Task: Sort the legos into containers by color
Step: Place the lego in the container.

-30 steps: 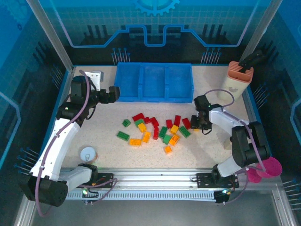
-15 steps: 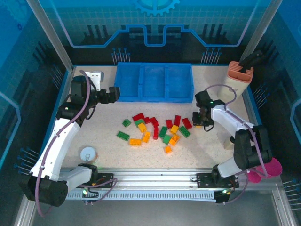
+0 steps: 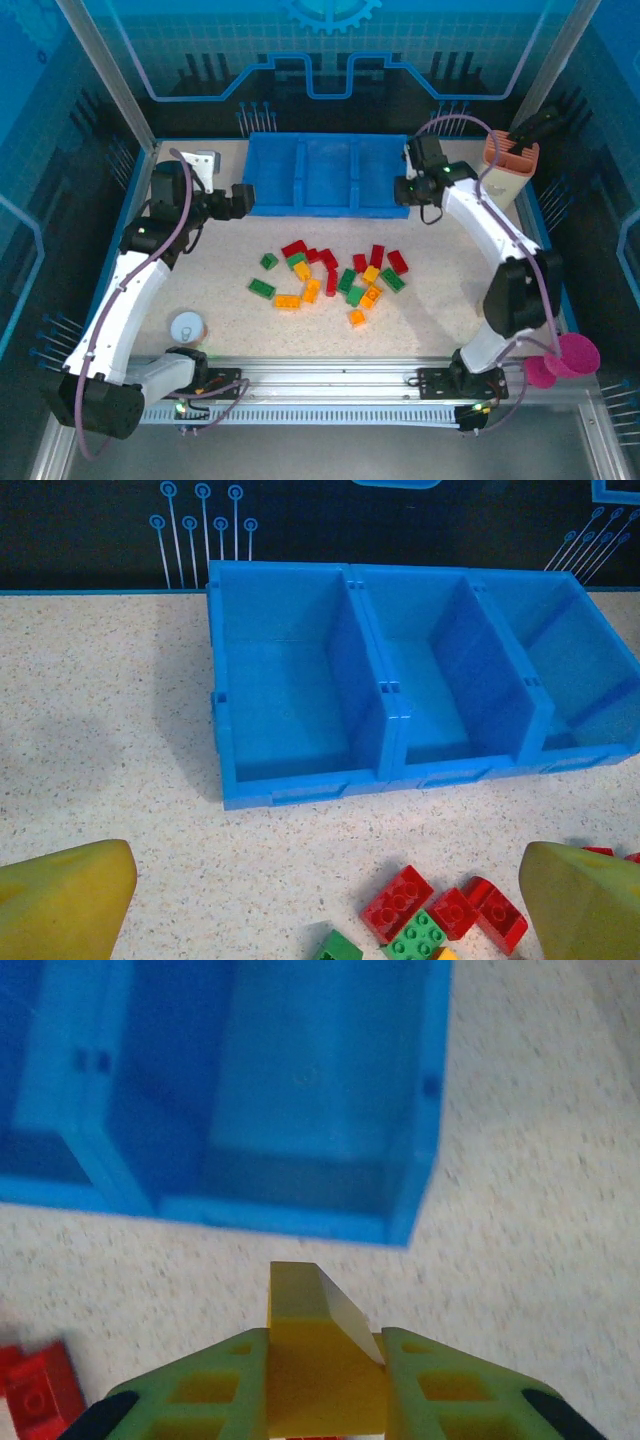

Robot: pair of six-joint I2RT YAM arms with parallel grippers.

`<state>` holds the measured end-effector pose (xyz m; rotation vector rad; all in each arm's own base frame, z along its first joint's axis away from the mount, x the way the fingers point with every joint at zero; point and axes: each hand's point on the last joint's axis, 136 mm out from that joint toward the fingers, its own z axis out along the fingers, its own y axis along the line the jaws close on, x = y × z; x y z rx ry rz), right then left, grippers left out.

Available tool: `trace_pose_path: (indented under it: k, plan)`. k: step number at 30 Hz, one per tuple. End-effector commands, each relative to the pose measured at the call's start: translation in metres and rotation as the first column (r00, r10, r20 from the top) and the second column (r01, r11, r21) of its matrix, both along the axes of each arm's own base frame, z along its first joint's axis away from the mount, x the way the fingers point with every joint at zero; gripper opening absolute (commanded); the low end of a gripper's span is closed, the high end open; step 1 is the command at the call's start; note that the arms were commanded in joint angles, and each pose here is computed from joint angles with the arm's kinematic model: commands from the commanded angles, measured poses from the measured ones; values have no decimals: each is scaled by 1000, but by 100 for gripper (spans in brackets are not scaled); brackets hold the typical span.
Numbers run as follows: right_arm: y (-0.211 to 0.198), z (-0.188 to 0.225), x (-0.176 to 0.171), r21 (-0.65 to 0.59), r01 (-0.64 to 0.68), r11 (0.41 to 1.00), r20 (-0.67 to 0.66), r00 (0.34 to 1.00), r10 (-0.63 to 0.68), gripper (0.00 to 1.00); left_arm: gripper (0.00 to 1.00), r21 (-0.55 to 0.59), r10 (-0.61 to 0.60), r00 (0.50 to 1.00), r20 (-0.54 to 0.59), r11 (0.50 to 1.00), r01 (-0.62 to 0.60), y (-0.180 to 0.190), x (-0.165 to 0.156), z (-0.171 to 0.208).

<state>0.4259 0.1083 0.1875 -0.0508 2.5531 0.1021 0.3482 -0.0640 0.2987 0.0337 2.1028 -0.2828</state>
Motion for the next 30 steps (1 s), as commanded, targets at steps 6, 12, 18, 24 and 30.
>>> trace_pose_path:
  k: [6, 12, 18, 24, 30]
  plan:
    - [35, -36, 71, -22, -82, 996, -18, 997, 81, 29, 99, 32, -5, 1000, -4, 999, 5, 0, 1, -1]
    - [44, -67, 101, -50, -92, 995, -58, 994, 89, 29, 99, 40, 0, 1000, -7, 999, 0, 2, 0, -3]
    - [48, -80, 111, -70, -106, 992, -81, 992, 100, 34, 99, 46, 0, 1000, -17, 999, 1, 2, 1, -5]
    - [46, -63, 109, -74, -104, 992, -57, 993, 100, 43, 99, 39, -1, 1000, -15, 999, 1, 1, 1, -5]
    - [41, -37, 90, -82, -114, 990, -40, 993, 111, 44, 99, 18, -8, 1000, -11, 1000, 8, -1, -2, -2]
